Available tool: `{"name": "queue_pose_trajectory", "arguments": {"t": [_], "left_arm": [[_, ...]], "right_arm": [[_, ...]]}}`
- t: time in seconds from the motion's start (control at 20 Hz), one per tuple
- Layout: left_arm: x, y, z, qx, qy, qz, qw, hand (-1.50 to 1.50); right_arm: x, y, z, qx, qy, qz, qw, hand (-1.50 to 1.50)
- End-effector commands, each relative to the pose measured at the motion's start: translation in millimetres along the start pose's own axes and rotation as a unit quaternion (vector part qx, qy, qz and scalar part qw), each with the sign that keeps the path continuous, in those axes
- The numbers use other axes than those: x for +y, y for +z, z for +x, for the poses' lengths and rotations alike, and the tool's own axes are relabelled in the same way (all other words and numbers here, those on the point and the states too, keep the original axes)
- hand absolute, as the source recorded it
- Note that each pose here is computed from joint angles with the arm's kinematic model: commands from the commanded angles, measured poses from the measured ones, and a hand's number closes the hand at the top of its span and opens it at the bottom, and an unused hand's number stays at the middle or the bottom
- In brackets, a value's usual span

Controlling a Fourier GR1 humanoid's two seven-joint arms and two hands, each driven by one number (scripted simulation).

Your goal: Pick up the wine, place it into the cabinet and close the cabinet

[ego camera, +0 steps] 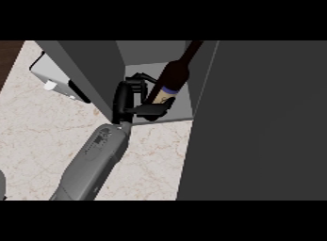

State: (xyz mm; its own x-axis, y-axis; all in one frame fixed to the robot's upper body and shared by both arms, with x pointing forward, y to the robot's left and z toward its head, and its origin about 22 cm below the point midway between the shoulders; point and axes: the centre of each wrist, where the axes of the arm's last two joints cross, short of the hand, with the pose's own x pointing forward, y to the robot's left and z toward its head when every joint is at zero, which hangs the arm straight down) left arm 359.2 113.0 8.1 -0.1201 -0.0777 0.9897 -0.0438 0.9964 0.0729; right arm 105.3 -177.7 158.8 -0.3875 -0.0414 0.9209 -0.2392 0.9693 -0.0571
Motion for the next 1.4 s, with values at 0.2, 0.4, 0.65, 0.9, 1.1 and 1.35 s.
{"name": "queue_pose_trajectory", "arguments": {"t": [0.2, 0.4, 0.65, 0.9, 1.1, 1.35], "left_arm": [[-9.8, -42.3, 5.8, 0.036, 0.002, -0.008, 0.9993, 1.5], [-10.1, -54.9, 10.1, 0.02, -0.016, 0.012, 0.9996, 1.5], [9.4, -67.5, 10.8, 0.008, -0.048, 0.032, 0.9983, -1.5], [23.6, -74.2, 9.7, -0.005, -0.091, 0.042, 0.995, -1.5], [30.8, -79.0, 11.8, -0.011, -0.114, 0.059, 0.9917, -1.5], [20.2, -95.7, 41.8, -0.025, -0.092, 0.063, 0.9935, -1.5]], "right_arm": [[-5.5, 15.5, 31.4, 0.007, -0.047, 0.017, 0.999, -1.5], [-2.8, 14.0, 27.7, -0.005, -0.049, 0.01, 0.999, -1.5], [-4.5, 17.0, 25.6, -0.005, -0.044, 0.025, 0.999, -1.5], [-2.9, 18.9, 23.8, -0.01, -0.044, 0.026, 0.999, -1.5], [-3.1, 20.7, 22.9, -0.014, -0.046, 0.031, 0.998, -1.5], [1.4, 19.4, 12.5, -0.013, -0.048, 0.028, 0.998, -1.5]]}}
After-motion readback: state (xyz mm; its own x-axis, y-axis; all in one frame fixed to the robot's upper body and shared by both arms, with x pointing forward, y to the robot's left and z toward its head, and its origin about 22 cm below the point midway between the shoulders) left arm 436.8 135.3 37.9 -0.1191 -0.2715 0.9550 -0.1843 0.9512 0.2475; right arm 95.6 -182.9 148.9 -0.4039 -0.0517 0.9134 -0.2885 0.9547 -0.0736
